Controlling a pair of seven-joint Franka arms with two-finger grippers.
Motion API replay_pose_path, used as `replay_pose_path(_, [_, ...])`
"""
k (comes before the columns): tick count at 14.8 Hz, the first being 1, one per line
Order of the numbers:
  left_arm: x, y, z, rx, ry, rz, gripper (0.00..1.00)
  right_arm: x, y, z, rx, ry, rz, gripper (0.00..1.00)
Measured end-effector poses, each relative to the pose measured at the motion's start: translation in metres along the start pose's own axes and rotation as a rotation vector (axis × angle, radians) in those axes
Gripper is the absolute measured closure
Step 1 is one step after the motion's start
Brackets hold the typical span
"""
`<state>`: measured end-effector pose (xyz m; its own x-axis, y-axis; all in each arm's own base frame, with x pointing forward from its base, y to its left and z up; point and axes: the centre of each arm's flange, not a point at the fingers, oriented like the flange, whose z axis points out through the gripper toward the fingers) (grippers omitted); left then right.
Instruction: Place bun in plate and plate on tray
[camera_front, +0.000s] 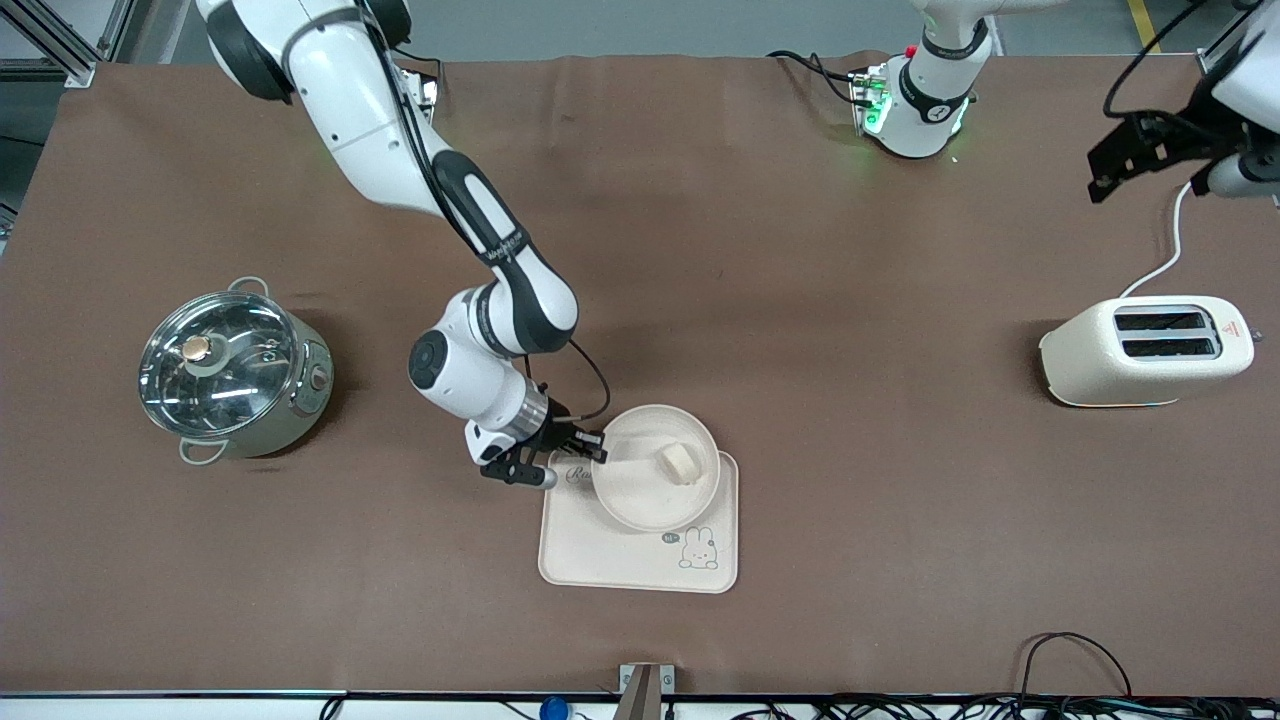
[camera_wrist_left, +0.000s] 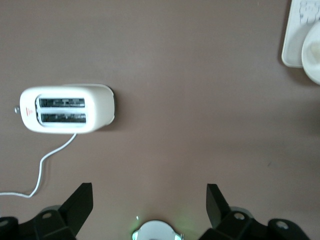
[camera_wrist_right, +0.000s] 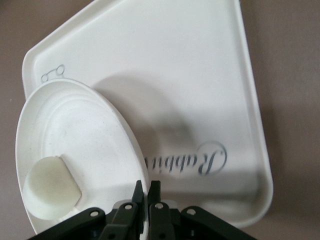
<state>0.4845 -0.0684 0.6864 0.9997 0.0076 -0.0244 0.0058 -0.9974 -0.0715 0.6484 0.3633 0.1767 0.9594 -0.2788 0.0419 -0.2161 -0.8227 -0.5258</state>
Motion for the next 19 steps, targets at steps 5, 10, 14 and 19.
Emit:
replay_pose_path(5, [-0.029, 0.005, -0.003, -0.030, 0.000, 0.010, 0.00, 0.046, 0.024, -0.002, 0.019, 0.027, 0.046, 0.94])
replay_pose_path(10, [-0.020, 0.005, 0.008, -0.035, -0.016, 0.023, 0.00, 0.054, 0.028, -0.003, 0.026, 0.035, 0.060, 0.80])
replay_pose_path(14, [-0.012, 0.008, 0.007, -0.039, -0.008, 0.034, 0.00, 0.054, 0.013, -0.011, 0.049, 0.033, 0.060, 0.40])
replay_pose_path(19, [-0.008, 0.008, 0.003, -0.042, 0.001, 0.035, 0.00, 0.058, -0.016, -0.063, 0.077, -0.008, 0.047, 0.00])
